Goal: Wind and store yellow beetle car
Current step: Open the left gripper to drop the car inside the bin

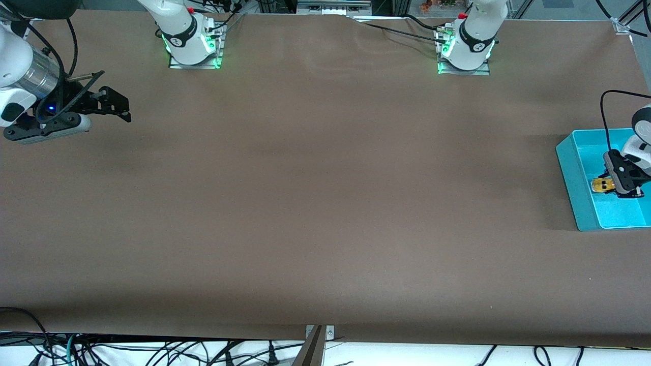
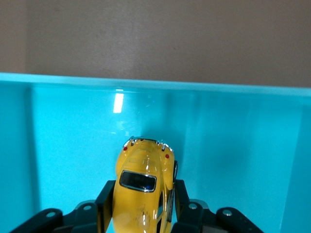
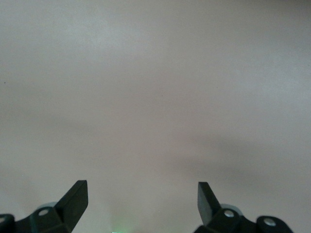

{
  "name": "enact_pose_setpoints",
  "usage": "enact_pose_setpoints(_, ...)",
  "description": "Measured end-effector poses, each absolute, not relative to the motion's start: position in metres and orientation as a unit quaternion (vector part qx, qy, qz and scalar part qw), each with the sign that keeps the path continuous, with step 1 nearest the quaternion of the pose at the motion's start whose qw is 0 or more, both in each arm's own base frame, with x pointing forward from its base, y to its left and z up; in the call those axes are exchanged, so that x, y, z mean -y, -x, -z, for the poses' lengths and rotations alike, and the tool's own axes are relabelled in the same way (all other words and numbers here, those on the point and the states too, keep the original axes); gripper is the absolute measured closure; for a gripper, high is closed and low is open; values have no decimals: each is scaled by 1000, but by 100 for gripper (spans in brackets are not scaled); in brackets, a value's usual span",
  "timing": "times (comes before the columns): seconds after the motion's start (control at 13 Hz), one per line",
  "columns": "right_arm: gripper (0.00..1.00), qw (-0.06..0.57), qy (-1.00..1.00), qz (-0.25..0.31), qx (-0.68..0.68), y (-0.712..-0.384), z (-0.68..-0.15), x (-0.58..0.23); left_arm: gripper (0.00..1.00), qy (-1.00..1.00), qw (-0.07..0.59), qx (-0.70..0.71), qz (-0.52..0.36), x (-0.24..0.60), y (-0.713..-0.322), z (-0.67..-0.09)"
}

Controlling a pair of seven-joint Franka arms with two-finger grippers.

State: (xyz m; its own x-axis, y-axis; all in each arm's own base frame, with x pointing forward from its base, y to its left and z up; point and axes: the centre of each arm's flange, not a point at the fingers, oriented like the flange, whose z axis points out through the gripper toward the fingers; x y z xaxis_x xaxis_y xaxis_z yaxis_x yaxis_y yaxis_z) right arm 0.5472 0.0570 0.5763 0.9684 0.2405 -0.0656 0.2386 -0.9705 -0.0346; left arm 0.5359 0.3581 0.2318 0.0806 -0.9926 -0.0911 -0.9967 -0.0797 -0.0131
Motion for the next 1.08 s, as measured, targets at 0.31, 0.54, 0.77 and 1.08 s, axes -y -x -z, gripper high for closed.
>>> enact_pose_setpoints(0.31, 0, 13, 992, -35, 121, -547, -576, -57, 1, 714, 44, -699, -28, -361, -538, -239)
enact_pose_setpoints(0.54, 0, 12, 992, -36, 121, -547, -576, -57, 0, 713, 47, -699, -27, -363, -543, -248)
enact_pose_setpoints(0.77, 0, 12, 992, -36, 121, -547, -576, -57, 0, 721, 34, -692, -16, -367, -566, -298)
enact_pose_setpoints(1.08, 0, 10, 992, -36, 121, -547, -575, -56, 0, 765, 0, -643, 33, -332, -613, -400)
